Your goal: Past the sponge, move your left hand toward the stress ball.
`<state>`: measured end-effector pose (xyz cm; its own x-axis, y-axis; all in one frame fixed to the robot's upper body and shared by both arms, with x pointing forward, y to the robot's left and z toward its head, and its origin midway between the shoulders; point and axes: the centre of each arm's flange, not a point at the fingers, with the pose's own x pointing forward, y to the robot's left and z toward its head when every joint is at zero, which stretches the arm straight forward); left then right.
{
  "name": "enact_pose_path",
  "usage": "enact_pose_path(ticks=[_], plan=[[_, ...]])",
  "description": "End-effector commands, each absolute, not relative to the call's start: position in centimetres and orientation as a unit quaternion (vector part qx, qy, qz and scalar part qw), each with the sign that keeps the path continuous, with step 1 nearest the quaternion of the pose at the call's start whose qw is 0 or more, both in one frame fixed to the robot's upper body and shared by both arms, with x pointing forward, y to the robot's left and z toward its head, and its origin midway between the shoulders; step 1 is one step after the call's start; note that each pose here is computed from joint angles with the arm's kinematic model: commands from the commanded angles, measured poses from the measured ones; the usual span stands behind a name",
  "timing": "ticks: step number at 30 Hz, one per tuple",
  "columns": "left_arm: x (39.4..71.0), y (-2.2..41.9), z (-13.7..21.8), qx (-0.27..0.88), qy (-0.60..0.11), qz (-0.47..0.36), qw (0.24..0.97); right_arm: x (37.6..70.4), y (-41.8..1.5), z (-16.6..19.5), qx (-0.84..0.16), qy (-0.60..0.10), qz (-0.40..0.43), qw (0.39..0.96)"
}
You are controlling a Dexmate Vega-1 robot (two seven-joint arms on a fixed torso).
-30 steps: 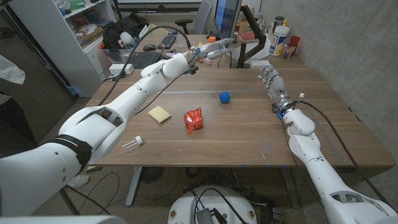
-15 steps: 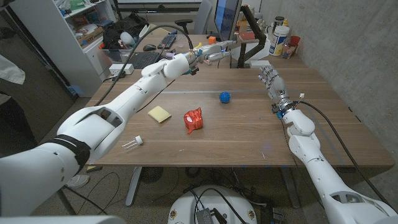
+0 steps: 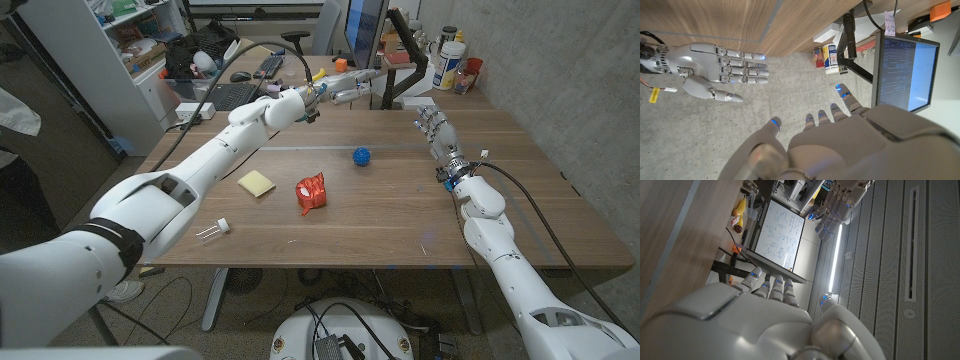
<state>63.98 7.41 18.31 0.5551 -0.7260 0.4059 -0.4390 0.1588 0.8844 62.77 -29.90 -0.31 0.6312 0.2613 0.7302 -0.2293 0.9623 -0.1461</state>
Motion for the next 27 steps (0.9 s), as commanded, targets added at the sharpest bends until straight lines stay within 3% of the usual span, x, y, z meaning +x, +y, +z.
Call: enact_pose_path(ticks=[1, 27], plan=[[64.2, 7.3, 17.7, 0.653, -0.447, -0.114, 0.601, 62.9, -29.8, -0.4, -0.02, -0.406, 0.136, 0.903], [64.5, 6.4, 16.3, 0.672, -0.429, -0.127, 0.59, 62.7, -30.2, -0.9, -0.019, -0.402, 0.138, 0.905]])
